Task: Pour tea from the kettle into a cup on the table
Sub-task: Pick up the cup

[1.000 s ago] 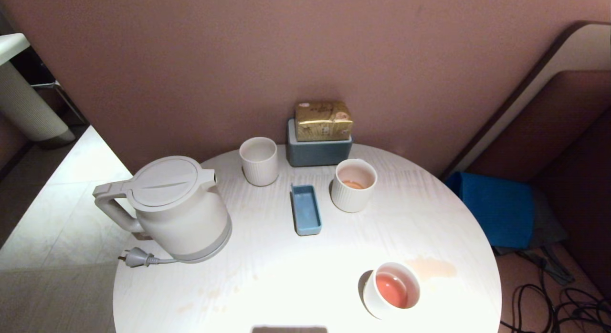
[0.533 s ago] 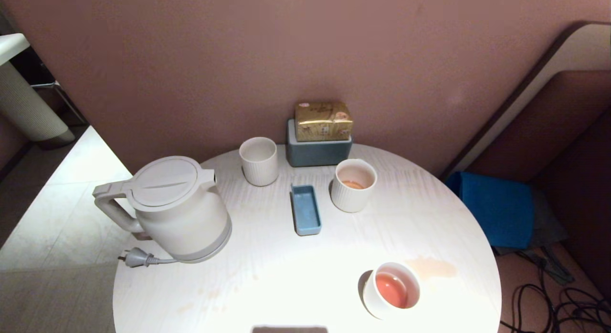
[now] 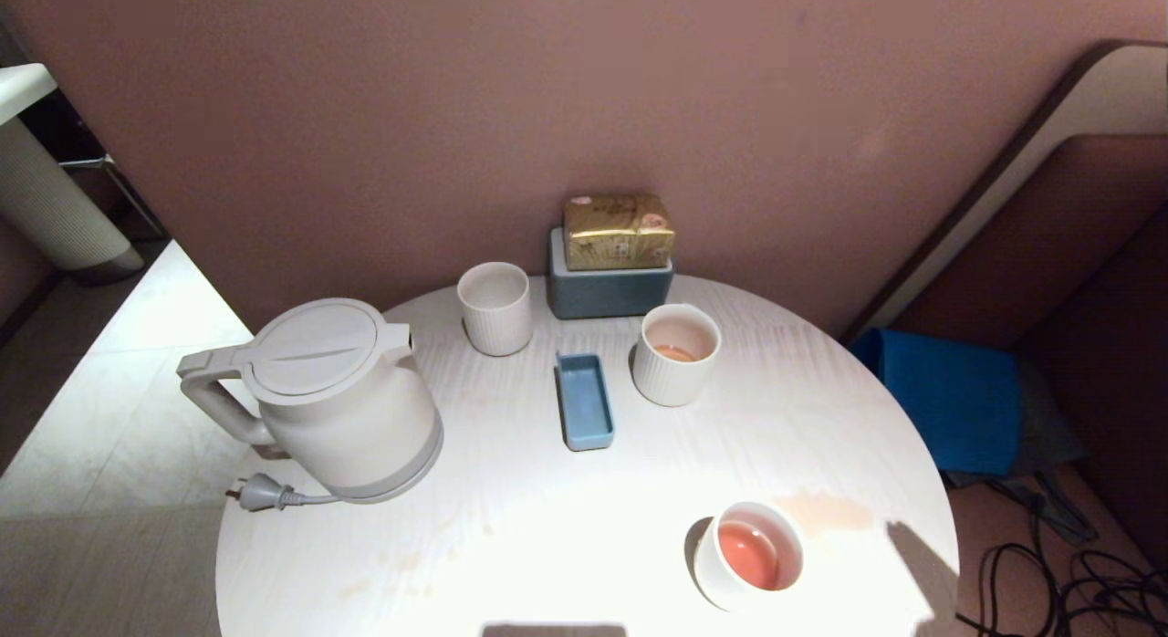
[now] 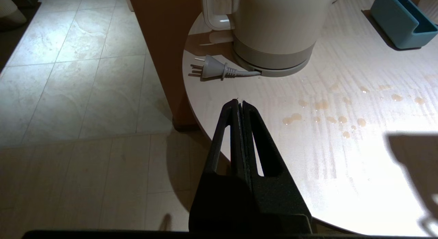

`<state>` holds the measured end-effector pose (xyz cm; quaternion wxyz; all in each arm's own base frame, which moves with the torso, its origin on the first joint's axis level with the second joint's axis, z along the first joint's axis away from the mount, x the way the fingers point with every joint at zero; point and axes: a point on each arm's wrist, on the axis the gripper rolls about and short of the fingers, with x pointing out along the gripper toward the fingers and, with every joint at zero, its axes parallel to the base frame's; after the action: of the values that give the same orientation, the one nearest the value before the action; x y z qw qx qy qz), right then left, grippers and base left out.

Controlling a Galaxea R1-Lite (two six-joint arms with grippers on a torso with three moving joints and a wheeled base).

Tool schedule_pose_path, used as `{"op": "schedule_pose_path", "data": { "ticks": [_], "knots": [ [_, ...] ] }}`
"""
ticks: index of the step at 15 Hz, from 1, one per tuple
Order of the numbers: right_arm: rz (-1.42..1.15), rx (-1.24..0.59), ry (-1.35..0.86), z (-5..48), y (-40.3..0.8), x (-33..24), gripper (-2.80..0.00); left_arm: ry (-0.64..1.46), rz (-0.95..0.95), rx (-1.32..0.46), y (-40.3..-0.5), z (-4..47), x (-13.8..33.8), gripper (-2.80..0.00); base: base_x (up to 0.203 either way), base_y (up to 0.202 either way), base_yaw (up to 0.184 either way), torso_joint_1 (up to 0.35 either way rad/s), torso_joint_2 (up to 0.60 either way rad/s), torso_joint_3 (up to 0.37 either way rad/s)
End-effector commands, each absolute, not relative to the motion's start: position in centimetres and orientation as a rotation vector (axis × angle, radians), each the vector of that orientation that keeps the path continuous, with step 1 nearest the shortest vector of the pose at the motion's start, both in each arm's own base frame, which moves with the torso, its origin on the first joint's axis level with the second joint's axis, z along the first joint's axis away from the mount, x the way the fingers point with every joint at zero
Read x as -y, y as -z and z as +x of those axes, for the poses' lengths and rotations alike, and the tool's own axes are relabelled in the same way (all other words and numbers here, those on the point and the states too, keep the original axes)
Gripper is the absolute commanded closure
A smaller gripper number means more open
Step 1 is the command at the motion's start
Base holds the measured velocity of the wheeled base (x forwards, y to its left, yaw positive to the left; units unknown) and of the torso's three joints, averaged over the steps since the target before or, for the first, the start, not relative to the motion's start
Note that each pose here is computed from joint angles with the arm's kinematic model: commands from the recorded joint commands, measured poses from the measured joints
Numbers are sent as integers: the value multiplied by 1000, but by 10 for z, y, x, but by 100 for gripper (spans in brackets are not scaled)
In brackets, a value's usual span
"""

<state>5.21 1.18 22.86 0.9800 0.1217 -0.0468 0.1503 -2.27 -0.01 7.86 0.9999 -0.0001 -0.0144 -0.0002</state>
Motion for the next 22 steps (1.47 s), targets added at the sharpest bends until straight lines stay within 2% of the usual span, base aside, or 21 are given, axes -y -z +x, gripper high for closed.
{"op": "schedule_pose_path", "data": {
  "ticks": [1,5,11,14,22],
  "knots": [
    [253,-61,-351,136,-233,-23,0,0,0,29,-79,-23,0,0,0,0,0,0,0,0],
    [273,-123,-565,249,-237,3,0,0,0,29,-79,-23,0,0,0,0,0,0,0,0],
    [210,-187,-722,378,-181,29,0,0,0,29,-79,-23,0,0,0,0,0,0,0,0],
    [160,-189,-803,402,-162,14,0,0,0,29,-79,-23,0,0,0,0,0,0,0,0],
    [119,-179,-837,387,-150,2,0,0,-1,29,-79,-23,0,0,0,0,0,0,0,0]
  ]
}}
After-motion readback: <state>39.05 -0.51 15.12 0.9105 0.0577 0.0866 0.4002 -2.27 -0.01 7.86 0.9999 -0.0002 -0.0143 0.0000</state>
